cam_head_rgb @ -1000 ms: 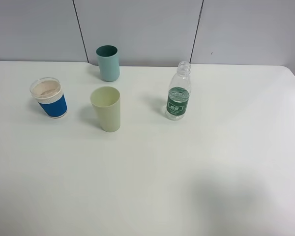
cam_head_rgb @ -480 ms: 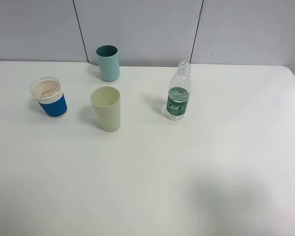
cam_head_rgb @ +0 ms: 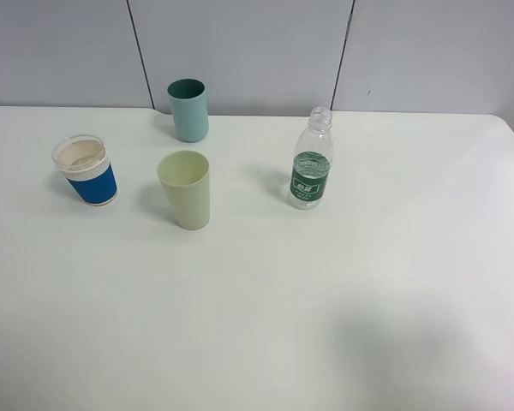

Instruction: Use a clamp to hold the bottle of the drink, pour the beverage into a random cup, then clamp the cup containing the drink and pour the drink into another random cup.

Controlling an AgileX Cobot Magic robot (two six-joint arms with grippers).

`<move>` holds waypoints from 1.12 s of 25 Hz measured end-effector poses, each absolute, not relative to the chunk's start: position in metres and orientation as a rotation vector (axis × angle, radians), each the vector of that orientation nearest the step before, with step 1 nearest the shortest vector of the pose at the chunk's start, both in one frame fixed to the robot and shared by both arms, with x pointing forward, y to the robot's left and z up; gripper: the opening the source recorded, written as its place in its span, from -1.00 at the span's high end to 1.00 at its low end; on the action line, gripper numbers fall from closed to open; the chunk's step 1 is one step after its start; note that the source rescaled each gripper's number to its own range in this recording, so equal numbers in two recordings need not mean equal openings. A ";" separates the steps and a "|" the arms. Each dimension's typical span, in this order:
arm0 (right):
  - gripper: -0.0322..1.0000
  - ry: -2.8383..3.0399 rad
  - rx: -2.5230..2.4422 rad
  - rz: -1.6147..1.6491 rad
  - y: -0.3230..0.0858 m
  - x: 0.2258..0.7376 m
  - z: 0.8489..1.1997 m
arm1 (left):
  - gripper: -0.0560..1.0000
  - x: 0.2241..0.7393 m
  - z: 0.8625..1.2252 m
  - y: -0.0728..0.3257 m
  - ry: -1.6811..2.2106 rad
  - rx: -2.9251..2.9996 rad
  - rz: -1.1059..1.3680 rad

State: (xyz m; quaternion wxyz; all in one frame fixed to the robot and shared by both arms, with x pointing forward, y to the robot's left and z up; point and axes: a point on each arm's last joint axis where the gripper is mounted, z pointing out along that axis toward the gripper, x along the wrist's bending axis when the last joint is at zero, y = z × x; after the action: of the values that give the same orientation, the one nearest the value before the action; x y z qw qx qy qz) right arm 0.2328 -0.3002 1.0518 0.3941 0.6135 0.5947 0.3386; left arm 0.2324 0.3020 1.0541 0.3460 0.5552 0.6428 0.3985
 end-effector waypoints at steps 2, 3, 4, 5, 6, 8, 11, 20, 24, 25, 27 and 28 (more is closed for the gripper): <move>-1.00 1.509 1.556 0.859 -0.300 0.233 1.052 | -1.00 0.232 1.054 0.302 1.668 1.441 1.034; -1.00 1.509 1.556 0.859 -0.300 0.233 1.052 | -1.00 0.232 1.054 0.302 1.668 1.441 1.034; -1.00 1.509 1.556 0.859 -0.300 0.233 1.052 | -1.00 0.232 1.054 0.302 1.668 1.441 1.034; -1.00 1.509 1.556 0.859 -0.300 0.233 1.052 | -1.00 0.232 1.054 0.302 1.668 1.441 1.034; -1.00 1.509 1.556 0.859 -0.300 0.233 1.052 | -1.00 0.232 1.054 0.302 1.668 1.441 1.034; -1.00 1.509 1.556 0.859 -0.300 0.233 1.052 | -1.00 0.232 1.054 0.302 1.668 1.441 1.034; -1.00 1.509 1.556 0.859 -0.300 0.233 1.052 | -1.00 0.232 1.054 0.302 1.668 1.441 1.034; -1.00 1.509 1.556 0.859 -0.300 0.233 1.052 | -1.00 0.232 1.054 0.302 1.668 1.441 1.034; -1.00 1.509 1.556 0.859 -0.300 0.233 1.052 | -1.00 0.232 1.054 0.302 1.668 1.441 1.034; -1.00 1.509 1.556 0.859 -0.300 0.233 1.052 | -1.00 0.232 1.054 0.302 1.668 1.441 1.034; -1.00 1.509 1.556 0.859 -0.300 0.233 1.052 | -1.00 0.232 1.054 0.302 1.668 1.441 1.034; -1.00 1.509 1.556 0.859 -0.300 0.233 1.052 | -1.00 0.232 1.054 0.302 1.668 1.441 1.034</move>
State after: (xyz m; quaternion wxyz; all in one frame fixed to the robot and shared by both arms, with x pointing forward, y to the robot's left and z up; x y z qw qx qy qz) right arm 0.2328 -0.3002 1.0518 0.3941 0.6135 0.5947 0.3386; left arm 0.2324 0.3020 1.0541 0.3461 0.5552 0.6428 0.3984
